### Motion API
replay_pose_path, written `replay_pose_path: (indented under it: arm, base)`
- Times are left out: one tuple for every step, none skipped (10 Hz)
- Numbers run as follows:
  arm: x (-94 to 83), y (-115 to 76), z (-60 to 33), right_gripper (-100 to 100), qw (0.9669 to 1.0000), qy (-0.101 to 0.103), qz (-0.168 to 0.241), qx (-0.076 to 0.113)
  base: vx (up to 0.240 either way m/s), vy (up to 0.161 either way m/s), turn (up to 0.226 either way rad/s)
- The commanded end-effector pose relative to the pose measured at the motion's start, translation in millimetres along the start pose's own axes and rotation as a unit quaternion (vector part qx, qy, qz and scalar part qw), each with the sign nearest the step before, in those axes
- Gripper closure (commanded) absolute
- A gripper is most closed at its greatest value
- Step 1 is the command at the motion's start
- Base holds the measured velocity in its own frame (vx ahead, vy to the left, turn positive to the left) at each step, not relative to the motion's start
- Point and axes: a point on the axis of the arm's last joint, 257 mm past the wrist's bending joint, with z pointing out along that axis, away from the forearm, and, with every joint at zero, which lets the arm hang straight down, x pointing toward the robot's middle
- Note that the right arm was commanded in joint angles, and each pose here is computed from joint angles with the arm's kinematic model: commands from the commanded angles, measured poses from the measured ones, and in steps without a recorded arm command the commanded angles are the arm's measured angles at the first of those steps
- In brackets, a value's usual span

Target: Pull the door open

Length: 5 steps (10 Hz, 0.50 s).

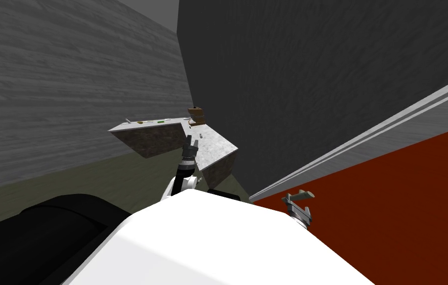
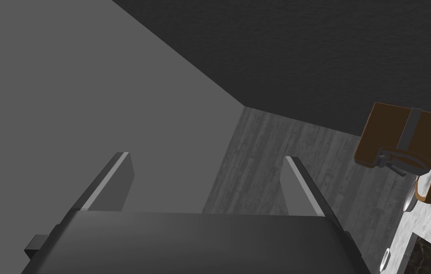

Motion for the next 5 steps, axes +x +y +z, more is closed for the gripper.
replay_pose_path:
  arm:
    - [0.0, 0.0, 0.0, -100, 1.0000, 0.000, 0.000, 0.000]
    - [0.0, 0.0, 0.0, -100, 1.0000, 0.000, 0.000, 0.000]
    - [0.0, 0.0, 0.0, -100, 1.0000, 0.000, 0.000, 0.000]
    - [0.0, 0.0, 0.0, -100, 1.0000, 0.000, 0.000, 0.000]
    - [0.0, 0.0, 0.0, -100, 1.0000, 0.000, 0.000, 0.000]
  base:
    - [-0.010, 0.013, -0.038]
    - [0.000, 0.000, 0.000]
    - [0.011, -0.015, 0.043]
    - [0.000, 0.000, 0.000]
    - [0.000, 0.000, 0.000]
